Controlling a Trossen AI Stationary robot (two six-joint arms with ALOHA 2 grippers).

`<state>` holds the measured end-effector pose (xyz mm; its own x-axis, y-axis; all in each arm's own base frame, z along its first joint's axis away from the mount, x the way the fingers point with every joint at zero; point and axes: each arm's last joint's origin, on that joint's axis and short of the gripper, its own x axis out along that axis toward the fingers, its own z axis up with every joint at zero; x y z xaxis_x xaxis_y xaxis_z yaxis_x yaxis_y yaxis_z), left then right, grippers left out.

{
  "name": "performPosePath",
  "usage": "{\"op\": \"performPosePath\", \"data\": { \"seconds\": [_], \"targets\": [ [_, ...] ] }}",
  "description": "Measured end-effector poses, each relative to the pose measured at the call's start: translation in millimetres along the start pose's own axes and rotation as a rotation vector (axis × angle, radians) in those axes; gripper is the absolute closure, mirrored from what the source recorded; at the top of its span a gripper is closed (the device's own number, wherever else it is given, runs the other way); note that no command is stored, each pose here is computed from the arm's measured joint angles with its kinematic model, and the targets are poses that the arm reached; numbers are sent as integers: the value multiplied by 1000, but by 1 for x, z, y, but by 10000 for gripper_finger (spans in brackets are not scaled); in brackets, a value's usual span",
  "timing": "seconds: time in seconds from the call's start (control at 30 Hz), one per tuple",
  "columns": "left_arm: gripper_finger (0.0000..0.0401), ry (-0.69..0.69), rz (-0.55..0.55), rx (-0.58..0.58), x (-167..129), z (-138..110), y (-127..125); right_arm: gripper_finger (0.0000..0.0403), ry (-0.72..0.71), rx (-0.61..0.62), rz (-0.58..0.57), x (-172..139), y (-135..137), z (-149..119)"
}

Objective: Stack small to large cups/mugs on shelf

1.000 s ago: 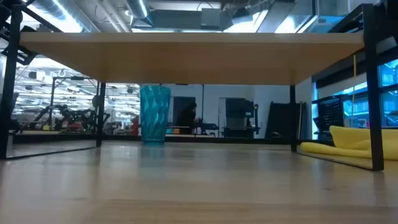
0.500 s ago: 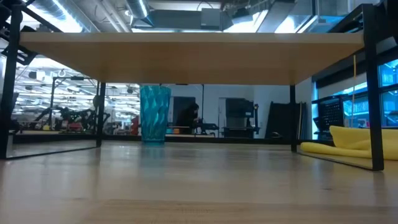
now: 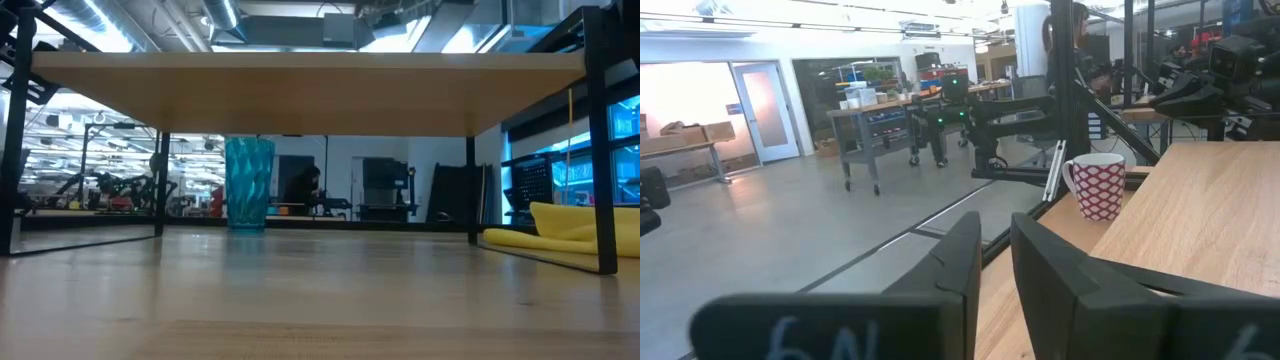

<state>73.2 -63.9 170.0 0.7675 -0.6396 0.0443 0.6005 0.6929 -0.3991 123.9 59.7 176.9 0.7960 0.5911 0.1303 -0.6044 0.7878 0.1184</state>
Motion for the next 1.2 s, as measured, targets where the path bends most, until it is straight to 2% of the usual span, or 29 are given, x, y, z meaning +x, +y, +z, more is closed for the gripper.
{"op": "performPosePath", "data": {
  "seconds": [0.97,1.2],
  "targets": [
    [348,0,0,0,0,0,0,341,0,-1,0,0,0,0],
    [348,0,0,0,0,0,0,341,0,-51,0,0,0,0]
  ]
}}
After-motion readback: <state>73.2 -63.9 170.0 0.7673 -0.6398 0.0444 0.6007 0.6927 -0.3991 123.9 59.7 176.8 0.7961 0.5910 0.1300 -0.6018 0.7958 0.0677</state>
